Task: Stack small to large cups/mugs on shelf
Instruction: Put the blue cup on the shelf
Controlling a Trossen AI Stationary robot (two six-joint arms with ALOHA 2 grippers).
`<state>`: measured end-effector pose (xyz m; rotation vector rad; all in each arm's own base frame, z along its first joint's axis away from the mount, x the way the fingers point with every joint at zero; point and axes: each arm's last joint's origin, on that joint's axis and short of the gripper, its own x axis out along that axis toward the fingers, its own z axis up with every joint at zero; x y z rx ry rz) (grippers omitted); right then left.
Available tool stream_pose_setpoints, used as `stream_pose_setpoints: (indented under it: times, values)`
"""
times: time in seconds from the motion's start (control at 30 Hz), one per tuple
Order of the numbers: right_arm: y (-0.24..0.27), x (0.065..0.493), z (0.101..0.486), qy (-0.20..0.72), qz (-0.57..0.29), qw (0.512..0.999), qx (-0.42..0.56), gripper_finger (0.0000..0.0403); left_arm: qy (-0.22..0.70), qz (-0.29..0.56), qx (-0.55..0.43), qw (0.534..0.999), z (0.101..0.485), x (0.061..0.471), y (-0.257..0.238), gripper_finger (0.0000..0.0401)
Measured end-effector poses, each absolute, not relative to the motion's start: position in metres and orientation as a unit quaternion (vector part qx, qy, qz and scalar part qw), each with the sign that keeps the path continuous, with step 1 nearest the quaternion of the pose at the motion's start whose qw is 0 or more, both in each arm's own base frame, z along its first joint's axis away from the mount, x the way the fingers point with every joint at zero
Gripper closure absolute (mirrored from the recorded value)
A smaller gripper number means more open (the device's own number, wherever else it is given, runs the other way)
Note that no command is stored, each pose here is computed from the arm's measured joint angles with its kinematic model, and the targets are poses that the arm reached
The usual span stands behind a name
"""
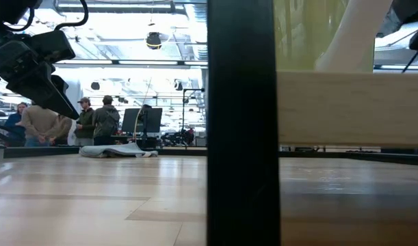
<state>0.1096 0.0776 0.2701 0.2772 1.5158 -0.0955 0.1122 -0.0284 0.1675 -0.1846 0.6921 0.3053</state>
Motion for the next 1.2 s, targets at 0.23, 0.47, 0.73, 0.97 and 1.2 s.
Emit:
stream_pose_setpoints:
  times: [0.23, 0.47, 0.73, 0.97, 1.2]
  values:
    - [0.101, 0.111, 0.265, 0.682, -0.037, 0.717, 0.135, 0.0382, 0.336, 0.148, -0.091, 0.926, 0.168, 0.113, -0.029, 0.0147]
    - [0.122, 0.108, 0.26, 0.683, -0.031, 0.715, 0.146, 0.0382, 0.334, 0.148, -0.092, 0.926, 0.168, 0.113, -0.029, 0.0147]
    - [0.14, 0.106, 0.252, 0.689, -0.04, 0.709, 0.147, 0.0382, 0.334, 0.148, -0.092, 0.926, 0.168, 0.113, -0.029, 0.0147]
    - [0.151, 0.103, 0.248, 0.689, -0.051, 0.707, 0.149, 0.0382, 0.332, 0.152, -0.103, 0.925, 0.168, 0.113, -0.029, 0.0147]
    - [0.161, 0.1, 0.253, 0.676, -0.048, 0.719, 0.156, 0.0382, 0.332, 0.153, -0.108, 0.925, 0.168, 0.113, -0.029, 0.0147]
